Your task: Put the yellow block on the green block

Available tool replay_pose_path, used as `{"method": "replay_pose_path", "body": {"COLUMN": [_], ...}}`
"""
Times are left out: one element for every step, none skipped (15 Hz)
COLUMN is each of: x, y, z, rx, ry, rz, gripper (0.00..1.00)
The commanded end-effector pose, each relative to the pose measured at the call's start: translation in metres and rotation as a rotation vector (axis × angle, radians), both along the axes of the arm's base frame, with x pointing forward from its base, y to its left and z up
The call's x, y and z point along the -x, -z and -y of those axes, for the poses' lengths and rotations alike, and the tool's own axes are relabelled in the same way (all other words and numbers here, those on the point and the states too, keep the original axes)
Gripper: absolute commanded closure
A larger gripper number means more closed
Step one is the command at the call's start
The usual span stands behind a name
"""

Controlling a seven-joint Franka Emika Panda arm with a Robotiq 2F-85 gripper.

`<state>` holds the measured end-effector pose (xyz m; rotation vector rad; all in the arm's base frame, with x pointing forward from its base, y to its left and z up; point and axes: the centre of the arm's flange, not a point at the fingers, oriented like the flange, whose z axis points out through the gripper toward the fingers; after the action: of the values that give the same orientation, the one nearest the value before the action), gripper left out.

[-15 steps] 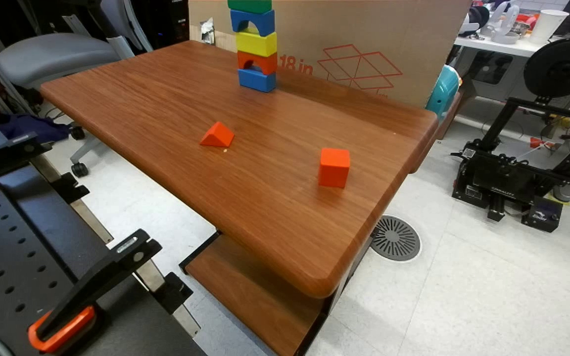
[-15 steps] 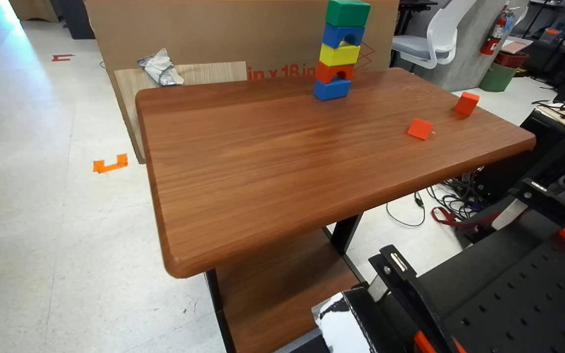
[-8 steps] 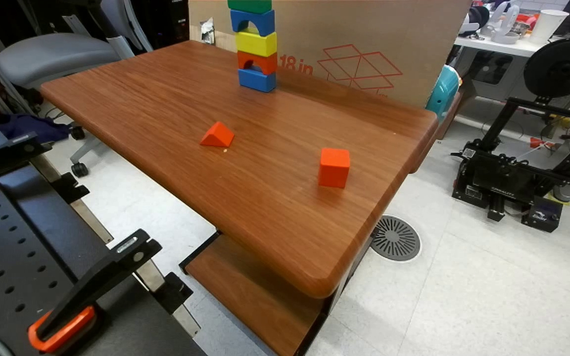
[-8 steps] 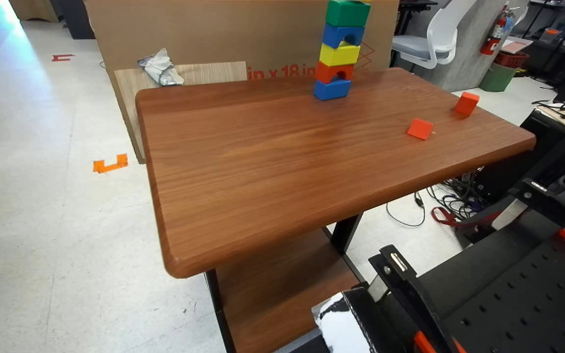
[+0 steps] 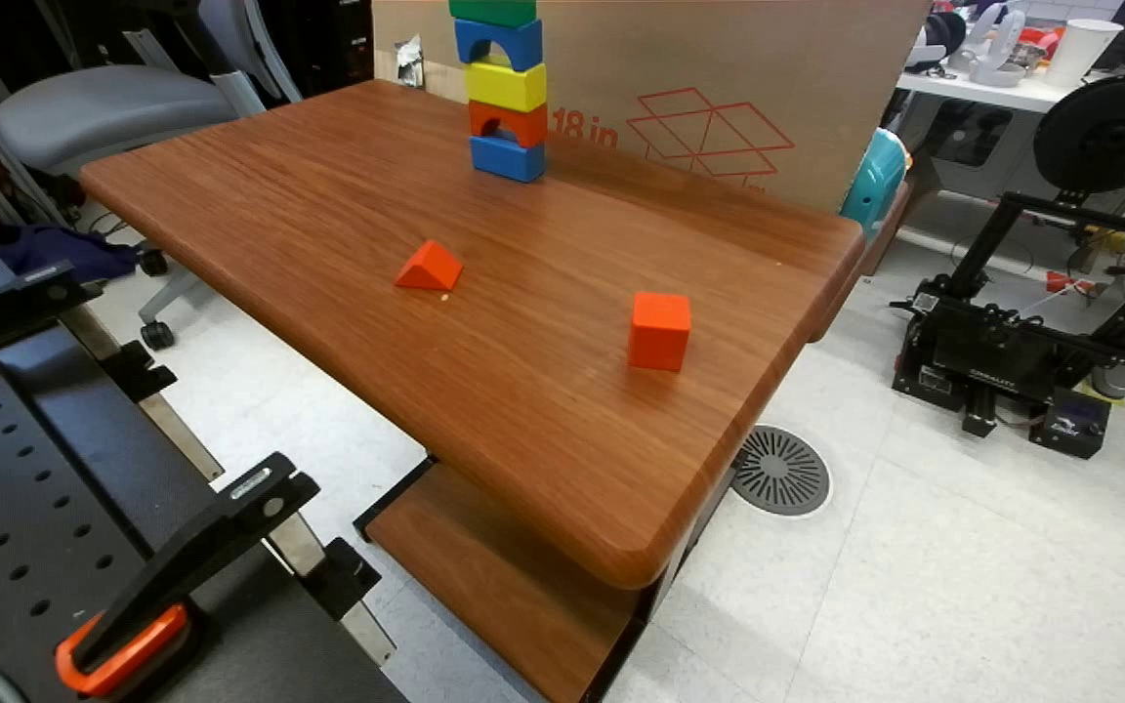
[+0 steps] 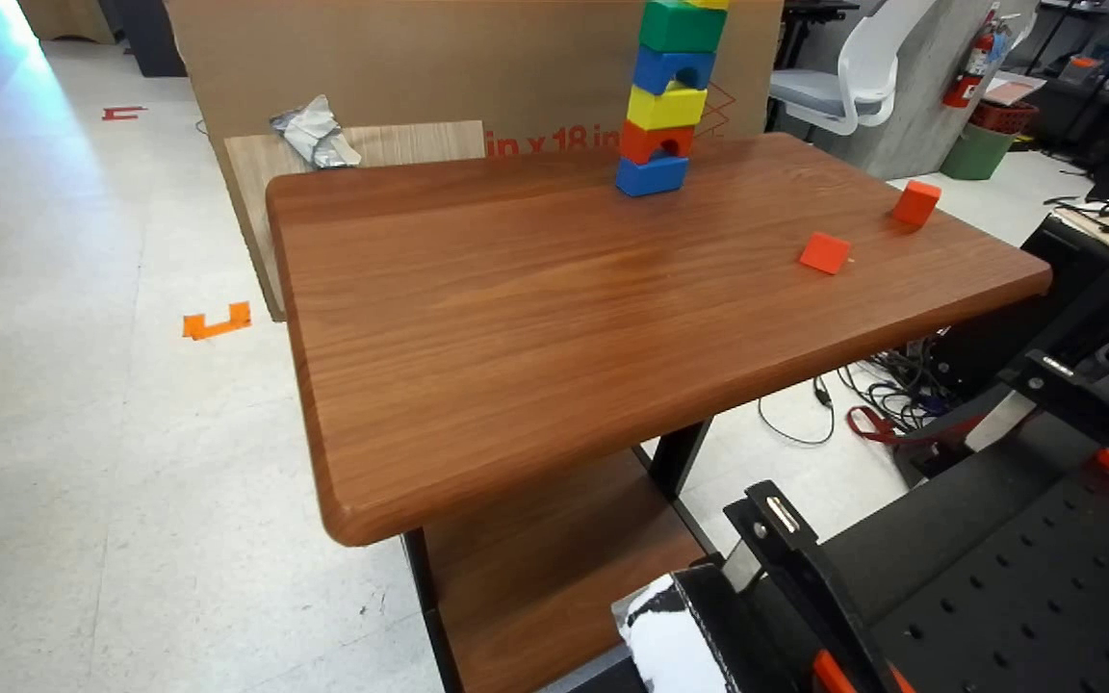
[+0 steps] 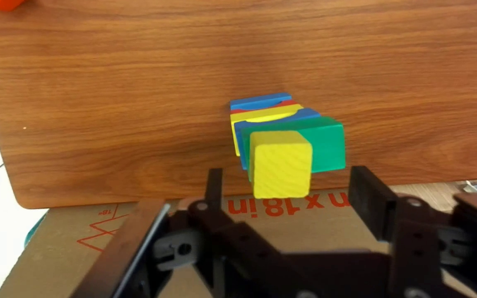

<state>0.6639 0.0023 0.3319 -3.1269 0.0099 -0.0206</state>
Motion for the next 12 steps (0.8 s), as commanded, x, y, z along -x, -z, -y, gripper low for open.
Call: {"method": "replay_pose_path", "body": {"x": [0.020,0.028,0.037,0.047,0.055,0.065,0.031,0.039,0.046,0.050,0.052,0.052], "y": [-0.025,-0.031,-0.038,-0.045,-0.050,-0.054,-0.037,-0.043,-0.047,-0.049,-0.049,-0.048], "z": [0.008,0.012,0.017,0.023,0.028,0.036,0.023,0.029,0.034,0.035,0.035,0.034], "rx": [0.001,-0.006,-0.016,-0.025,-0.029,-0.031,-0.007,-0.008,-0.009,-0.010,-0.010,-0.011], "ry": [-0.027,-0.025,-0.030,-0.038,-0.042,-0.035,-0.027,-0.027,-0.025,-0.025,-0.025,-0.026], "rz": [0.004,0.014,0.011,0.010,0.005,-0.006,0.016,0.008,0.006,0.006,0.004,0.002], "gripper": [0.00,0.00,0.00,0.00,0.00,0.00,0.00,0.00,0.00,0.00,0.00,0.00]}}
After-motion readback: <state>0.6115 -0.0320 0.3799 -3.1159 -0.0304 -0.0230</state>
